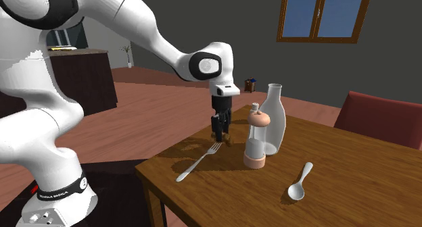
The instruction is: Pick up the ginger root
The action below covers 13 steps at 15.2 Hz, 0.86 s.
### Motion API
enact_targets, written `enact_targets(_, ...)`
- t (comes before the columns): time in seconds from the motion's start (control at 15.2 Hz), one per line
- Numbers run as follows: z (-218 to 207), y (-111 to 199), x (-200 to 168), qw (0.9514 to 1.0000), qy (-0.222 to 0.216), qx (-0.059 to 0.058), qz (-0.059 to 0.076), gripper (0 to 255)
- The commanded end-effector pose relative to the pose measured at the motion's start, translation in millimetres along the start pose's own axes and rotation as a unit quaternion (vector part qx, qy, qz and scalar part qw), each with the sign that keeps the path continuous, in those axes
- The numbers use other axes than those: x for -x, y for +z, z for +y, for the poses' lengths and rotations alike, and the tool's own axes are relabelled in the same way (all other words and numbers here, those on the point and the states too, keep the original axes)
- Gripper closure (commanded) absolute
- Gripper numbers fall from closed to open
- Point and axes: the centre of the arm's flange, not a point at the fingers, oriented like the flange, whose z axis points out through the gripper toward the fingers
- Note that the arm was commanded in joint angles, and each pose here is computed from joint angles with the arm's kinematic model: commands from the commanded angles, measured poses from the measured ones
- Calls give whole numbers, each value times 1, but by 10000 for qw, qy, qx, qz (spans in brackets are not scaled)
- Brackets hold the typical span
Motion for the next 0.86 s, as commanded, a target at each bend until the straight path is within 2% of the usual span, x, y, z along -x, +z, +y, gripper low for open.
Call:
enact_targets(0.0, 2, -9, -1, 10000, 0, 1, -1, 255)
enact_targets(0.66, 10, -61, -7, 10000, 0, 1, -1, 255)
enact_targets(0.79, 10, -62, -7, 10000, 0, 0, -1, 255)
